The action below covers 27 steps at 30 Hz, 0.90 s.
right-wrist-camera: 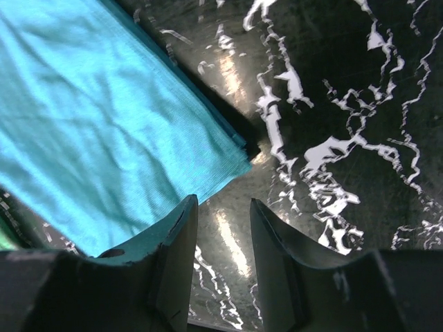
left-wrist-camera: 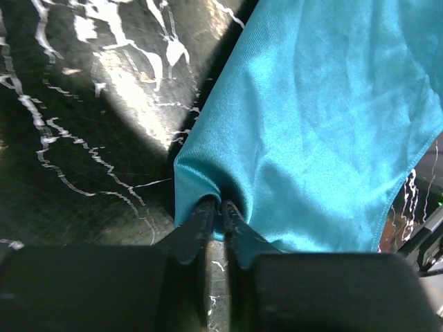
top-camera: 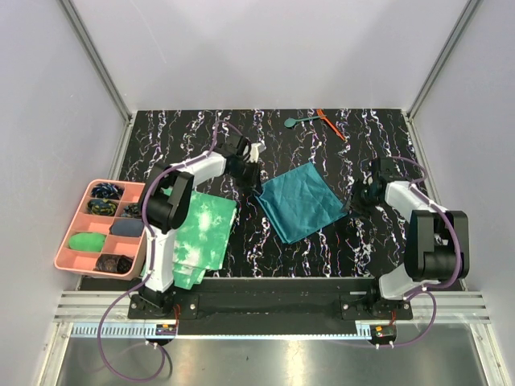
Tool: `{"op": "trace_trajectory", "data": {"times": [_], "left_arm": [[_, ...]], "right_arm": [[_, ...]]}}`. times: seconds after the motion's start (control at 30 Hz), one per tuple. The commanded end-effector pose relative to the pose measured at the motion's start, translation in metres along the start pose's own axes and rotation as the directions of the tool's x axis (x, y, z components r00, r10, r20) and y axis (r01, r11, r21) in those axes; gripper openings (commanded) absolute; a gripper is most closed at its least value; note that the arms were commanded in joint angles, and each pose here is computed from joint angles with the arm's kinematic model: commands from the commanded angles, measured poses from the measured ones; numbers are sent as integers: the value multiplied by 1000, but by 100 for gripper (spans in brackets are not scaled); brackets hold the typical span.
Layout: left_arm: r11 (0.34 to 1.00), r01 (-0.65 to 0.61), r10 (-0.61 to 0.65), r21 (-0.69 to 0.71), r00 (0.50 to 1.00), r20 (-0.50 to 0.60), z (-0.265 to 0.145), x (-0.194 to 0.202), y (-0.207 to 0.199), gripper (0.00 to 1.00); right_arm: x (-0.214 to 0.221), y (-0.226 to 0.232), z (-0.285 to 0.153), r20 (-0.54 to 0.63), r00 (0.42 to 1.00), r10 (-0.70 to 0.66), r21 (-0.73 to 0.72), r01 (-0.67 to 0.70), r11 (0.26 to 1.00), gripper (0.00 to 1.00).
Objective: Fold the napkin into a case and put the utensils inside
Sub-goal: Smooth out the square-folded napkin at the center of the board.
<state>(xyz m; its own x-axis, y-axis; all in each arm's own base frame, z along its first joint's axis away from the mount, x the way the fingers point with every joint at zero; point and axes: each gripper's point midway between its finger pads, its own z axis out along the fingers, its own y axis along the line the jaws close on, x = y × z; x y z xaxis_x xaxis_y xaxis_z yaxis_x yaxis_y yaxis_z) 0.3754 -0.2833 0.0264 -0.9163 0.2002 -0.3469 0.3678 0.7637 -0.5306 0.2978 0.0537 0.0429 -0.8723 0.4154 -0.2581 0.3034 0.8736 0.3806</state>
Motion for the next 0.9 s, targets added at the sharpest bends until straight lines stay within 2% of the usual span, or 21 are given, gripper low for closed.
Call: {"op": "trace_trajectory", "data": {"times": [0.0, 0.2, 0.4, 0.47, 0.5, 0.53, 0.57, 0.73, 0.83, 0.87], "left_arm": [[999, 1, 4, -47, 994, 109, -26, -37, -4, 24], [992, 19, 2, -128, 987, 163, -46, -47, 8, 39], [988, 40, -13, -148, 984, 176, -52, -50, 12, 43], [988, 68, -43, -140, 983, 177, -52, -48, 12, 39], [989, 79, -57, -128, 984, 166, -49, -43, 11, 34], [994, 71, -56, -82, 982, 182, -51, -46, 1, 21], [995, 87, -76, -51, 979, 190, -51, -46, -4, 19], [996, 92, -88, -4, 964, 252, -59, -42, -19, 17], [985, 170, -162, -10, 955, 249, -59, -35, -17, 16], [977, 211, -204, -7, 950, 236, -56, -28, -17, 19]], "right_arm": [[-21, -2, 2, 39, 999, -28, 35, 27, 999, 45], [-31, 2, 7, 35, 999, -32, 23, 31, 999, 45], [-32, 4, 9, 28, 999, -36, 10, 36, 999, 45], [-31, 5, 9, 25, 999, -35, 6, 35, 999, 45], [-31, 5, 9, 25, 999, -35, 6, 35, 999, 45], [-32, 6, 8, 28, 999, -37, 3, 37, 999, 45], [-32, 5, 8, 27, 999, -36, 3, 36, 999, 44], [-28, 9, 7, 17, 999, -35, -22, 35, 999, 43], [-31, 7, 9, 21, 999, -37, -4, 37, 999, 45], [-31, 7, 10, 17, 999, -39, -6, 39, 999, 45]]}}
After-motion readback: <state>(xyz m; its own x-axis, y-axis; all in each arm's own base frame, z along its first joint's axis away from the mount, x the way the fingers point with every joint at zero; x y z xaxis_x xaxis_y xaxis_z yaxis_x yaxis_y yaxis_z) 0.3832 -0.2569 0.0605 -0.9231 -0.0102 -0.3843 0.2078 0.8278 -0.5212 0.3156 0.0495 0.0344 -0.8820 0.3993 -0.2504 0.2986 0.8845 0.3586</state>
